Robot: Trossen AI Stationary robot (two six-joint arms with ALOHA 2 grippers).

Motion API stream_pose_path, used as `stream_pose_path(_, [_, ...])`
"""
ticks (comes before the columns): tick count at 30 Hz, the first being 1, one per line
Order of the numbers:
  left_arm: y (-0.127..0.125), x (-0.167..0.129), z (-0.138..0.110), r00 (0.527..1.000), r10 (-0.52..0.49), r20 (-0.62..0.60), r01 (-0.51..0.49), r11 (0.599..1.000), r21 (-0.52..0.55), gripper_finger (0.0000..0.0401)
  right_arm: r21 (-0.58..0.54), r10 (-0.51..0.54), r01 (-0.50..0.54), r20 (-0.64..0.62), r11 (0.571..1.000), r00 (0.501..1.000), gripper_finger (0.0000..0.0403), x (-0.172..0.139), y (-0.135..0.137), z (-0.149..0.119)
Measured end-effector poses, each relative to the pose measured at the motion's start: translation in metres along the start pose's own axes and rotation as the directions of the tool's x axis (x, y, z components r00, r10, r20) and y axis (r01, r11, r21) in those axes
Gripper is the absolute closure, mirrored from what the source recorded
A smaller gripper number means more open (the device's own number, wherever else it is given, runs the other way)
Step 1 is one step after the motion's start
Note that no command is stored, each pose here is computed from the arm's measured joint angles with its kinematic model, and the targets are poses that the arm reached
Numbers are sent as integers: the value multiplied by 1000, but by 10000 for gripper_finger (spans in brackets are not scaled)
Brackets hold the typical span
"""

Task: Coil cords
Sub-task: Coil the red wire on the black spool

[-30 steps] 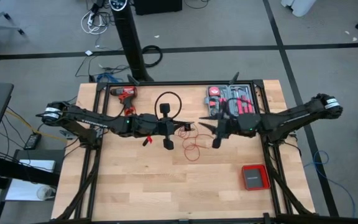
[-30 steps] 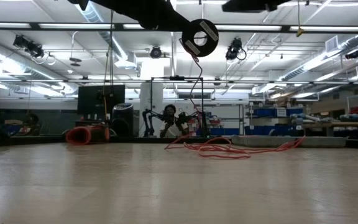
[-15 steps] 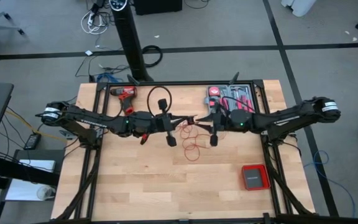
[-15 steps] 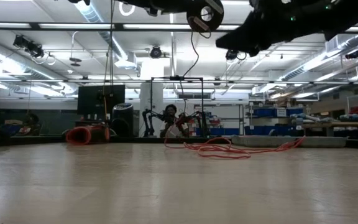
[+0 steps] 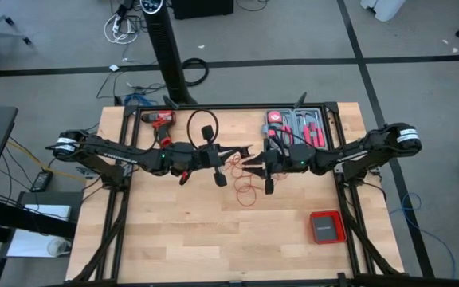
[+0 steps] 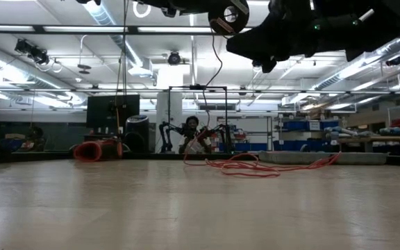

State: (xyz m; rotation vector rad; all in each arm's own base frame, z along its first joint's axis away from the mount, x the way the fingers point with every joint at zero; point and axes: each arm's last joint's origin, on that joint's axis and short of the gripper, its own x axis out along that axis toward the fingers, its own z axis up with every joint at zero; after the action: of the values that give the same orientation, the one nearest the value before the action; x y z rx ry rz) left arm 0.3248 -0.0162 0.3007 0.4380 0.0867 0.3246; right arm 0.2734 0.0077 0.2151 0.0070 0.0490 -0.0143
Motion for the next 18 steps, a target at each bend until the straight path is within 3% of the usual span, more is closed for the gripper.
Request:
stream_pose_path(3, [0, 0, -1, 1000, 14, -15, -14, 1000, 11, 401, 57, 30, -32, 30, 998, 999, 325, 0, 1, 3])
stream_pose_path(6, [-2, -1, -1, 998, 40, -38, -38, 998, 44, 401, 42, 60, -62, 47, 997, 997, 325, -1, 9, 5])
stream_pose_path(12, [-7, -5, 6, 999, 51, 12, -52, 995, 84, 401, 35, 47, -49, 63, 998, 997, 325, -1, 13, 7])
stream_pose_path(18, [-10, -11, -4, 994, 97, 52, -102, 990, 100, 401, 62, 23, -26, 40, 998, 999, 325, -6, 2, -4])
